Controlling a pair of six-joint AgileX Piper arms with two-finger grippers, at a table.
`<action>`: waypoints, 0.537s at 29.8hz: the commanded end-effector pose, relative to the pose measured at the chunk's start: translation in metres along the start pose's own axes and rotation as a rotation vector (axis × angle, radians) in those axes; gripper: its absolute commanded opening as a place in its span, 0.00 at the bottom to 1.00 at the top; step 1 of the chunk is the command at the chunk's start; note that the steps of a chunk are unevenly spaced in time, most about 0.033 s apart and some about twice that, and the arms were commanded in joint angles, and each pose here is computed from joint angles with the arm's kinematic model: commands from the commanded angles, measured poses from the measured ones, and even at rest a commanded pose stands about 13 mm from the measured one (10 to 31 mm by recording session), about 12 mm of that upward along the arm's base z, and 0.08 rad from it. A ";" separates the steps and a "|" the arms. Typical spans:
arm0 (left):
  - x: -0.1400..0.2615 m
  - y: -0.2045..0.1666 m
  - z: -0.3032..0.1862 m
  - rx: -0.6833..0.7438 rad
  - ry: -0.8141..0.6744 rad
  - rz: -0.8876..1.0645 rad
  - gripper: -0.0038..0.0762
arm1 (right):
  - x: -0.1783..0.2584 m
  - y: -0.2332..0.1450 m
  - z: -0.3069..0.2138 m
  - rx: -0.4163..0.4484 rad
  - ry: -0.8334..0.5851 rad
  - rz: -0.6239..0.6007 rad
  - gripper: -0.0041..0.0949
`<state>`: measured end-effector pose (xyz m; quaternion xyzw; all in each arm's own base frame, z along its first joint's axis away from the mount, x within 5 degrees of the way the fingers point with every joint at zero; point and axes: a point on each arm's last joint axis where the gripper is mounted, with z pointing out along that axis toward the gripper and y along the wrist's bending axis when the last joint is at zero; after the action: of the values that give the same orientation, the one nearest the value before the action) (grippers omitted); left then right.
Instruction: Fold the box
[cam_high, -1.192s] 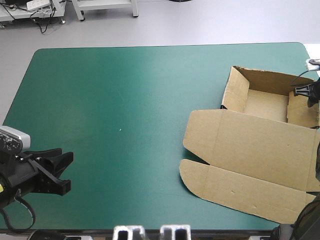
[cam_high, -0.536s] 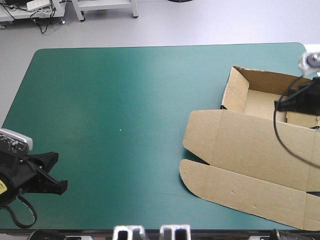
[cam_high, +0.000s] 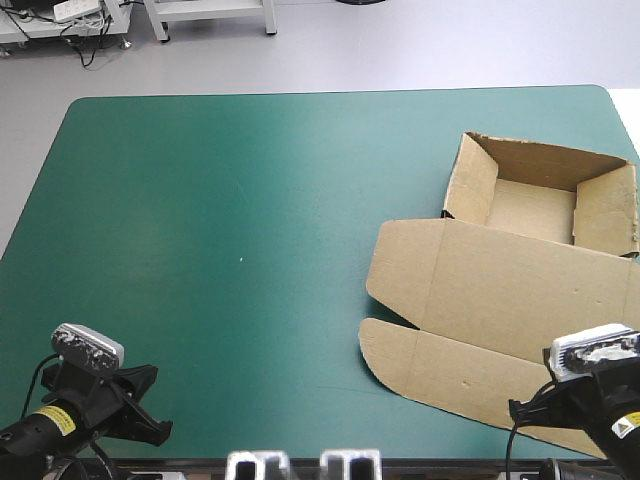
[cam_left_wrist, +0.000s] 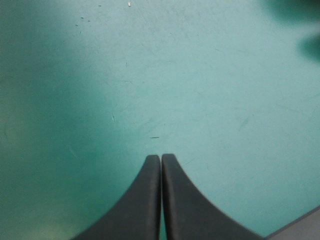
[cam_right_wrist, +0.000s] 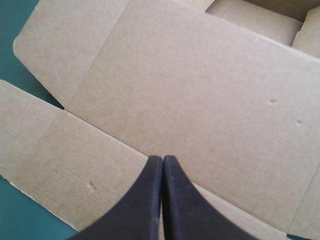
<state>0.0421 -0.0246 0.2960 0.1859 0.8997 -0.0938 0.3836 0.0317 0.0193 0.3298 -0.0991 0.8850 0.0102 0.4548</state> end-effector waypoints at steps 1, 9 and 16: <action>-0.004 -0.001 0.004 0.020 -0.080 0.032 0.03 | 0.006 0.000 0.007 0.017 -0.059 0.002 0.02; 0.003 -0.003 0.015 0.052 -0.079 0.106 0.03 | 0.019 0.000 0.025 0.002 -0.060 0.012 0.02; 0.001 -0.002 0.016 0.048 -0.102 0.092 0.03 | 0.025 -0.001 0.032 0.004 -0.043 0.015 0.02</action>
<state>0.0473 -0.0290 0.2740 0.2397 0.8800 -0.0942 0.3991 0.0396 0.0175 0.2799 -0.0934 0.8936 0.0175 0.4388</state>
